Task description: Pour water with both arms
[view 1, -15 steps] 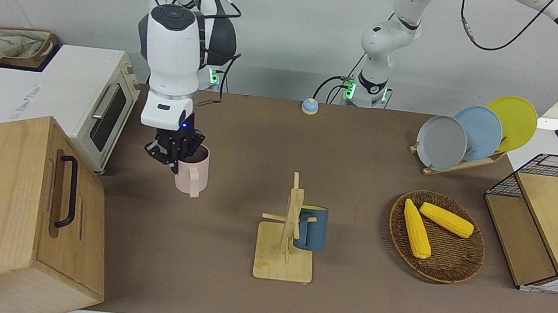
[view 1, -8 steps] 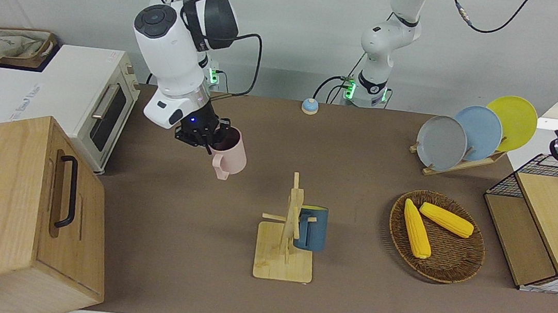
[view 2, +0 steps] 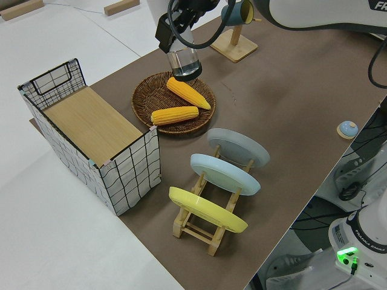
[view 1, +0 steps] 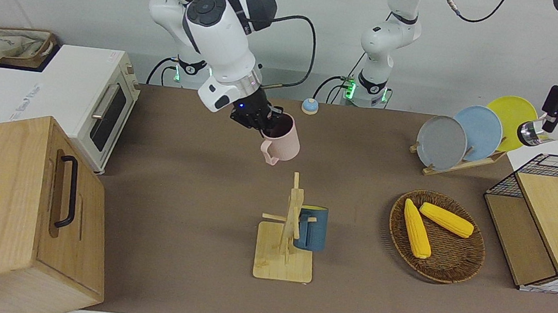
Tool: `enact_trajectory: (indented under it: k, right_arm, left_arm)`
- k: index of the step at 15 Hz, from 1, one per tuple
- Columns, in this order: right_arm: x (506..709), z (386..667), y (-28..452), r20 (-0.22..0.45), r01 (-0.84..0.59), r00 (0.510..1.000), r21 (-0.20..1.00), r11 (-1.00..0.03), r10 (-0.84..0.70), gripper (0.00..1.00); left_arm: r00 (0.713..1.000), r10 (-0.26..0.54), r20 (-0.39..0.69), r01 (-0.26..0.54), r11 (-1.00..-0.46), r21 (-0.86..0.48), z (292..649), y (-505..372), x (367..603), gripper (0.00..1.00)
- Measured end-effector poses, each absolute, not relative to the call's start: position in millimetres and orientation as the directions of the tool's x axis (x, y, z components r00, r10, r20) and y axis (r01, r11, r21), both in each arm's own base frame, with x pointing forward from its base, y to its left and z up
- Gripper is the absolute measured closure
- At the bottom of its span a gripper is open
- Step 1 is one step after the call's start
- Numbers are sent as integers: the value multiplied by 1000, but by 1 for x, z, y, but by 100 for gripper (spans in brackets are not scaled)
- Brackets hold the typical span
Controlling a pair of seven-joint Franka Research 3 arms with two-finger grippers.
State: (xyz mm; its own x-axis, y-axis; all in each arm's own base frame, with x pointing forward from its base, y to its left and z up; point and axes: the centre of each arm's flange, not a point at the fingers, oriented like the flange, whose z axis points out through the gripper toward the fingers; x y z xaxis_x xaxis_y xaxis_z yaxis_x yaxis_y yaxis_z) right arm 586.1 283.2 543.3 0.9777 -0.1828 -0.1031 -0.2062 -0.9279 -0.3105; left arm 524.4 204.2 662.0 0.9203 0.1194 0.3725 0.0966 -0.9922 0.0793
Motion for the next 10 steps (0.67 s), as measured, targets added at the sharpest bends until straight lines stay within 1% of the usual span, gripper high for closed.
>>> enact_trajectory:
  k: [3, 5, 8, 10]
  right_arm:
    - [573, 539, 313, -126, -226, 972, -305, -925, -196, 95]
    - [567, 529, 333, -146, -228, 970, -299, -927, -192, 95]
    - [561, 507, 361, -193, -268, 956, -283, -921, -219, 95]
    - [559, 483, 387, -222, -329, 935, -263, -907, -275, 95]
  left_arm:
    - [936, 108, 335, 87, -993, 77, 646, 187, 512, 36]
    - [945, 101, 312, 82, -994, 75, 636, 173, 503, 36]
    - [956, 87, 281, 70, -995, 69, 622, 153, 489, 36]
    - [963, 85, 256, 70, -995, 69, 611, 134, 483, 36]
